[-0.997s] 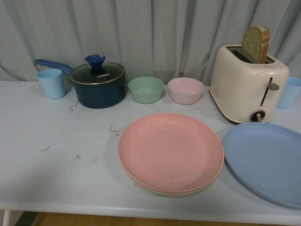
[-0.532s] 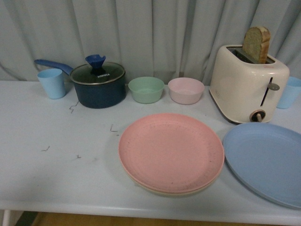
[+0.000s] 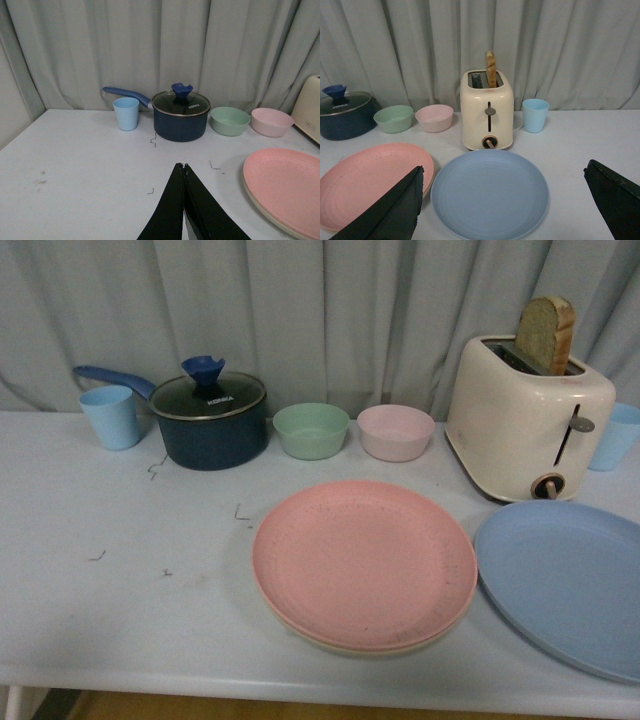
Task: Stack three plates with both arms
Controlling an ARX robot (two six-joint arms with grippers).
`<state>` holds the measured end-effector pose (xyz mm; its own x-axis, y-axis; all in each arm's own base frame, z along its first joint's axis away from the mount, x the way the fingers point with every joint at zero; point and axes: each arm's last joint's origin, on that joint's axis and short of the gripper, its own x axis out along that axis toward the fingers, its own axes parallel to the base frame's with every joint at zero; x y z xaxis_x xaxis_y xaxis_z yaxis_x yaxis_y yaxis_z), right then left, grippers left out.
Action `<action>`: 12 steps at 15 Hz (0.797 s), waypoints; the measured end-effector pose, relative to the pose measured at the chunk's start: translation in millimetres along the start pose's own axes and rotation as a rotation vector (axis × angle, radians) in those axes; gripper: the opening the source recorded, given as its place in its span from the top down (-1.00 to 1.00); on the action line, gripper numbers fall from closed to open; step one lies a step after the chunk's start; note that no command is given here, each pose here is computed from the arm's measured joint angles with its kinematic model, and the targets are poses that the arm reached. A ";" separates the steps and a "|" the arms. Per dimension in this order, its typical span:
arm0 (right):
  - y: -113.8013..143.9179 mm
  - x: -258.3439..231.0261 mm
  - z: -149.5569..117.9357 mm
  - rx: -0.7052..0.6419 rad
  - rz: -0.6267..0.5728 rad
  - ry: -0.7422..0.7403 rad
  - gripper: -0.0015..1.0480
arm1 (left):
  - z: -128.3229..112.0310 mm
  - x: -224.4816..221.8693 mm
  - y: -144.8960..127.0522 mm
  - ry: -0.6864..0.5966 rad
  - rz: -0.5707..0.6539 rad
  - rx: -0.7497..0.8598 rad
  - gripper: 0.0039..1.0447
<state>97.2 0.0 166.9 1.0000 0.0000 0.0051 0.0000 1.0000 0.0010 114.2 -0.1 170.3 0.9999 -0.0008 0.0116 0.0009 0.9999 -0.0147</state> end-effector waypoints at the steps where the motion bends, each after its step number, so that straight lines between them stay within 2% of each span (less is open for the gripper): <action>1: 0.0 0.0 0.0 0.000 0.000 0.000 -0.87 | 0.1 -1.3 0.0 -0.002 0.000 0.000 0.97; 5: 0.0 0.0 0.0 0.000 0.000 0.000 -0.87 | -0.3 -6.0 0.0 -0.001 0.000 0.000 0.97; 7: 0.0 0.0 0.0 0.000 0.000 0.000 -0.87 | -6.6 -15.3 0.1 0.047 0.000 0.000 0.97; 8: 0.0 0.0 0.0 0.000 0.000 0.000 -0.87 | -0.3 -17.2 0.0 -0.013 -0.001 0.000 0.97; 10: 0.0 0.0 0.0 0.000 0.000 0.000 -0.87 | -3.8 -16.9 0.0 0.013 -0.001 0.000 0.97; 11: 0.0 0.0 0.0 0.000 -0.001 0.000 -0.87 | -3.5 -16.9 0.1 0.009 0.000 0.000 0.94; 12: 0.0 0.0 0.0 0.000 0.000 0.000 -0.87 | -3.4 -16.9 0.1 0.009 0.000 0.000 0.72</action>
<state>97.2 0.0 166.9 1.0000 -0.0004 0.0051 0.0004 1.0000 0.0010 97.3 -0.1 166.7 1.0000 -0.0008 0.0029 0.0008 0.9999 -0.0147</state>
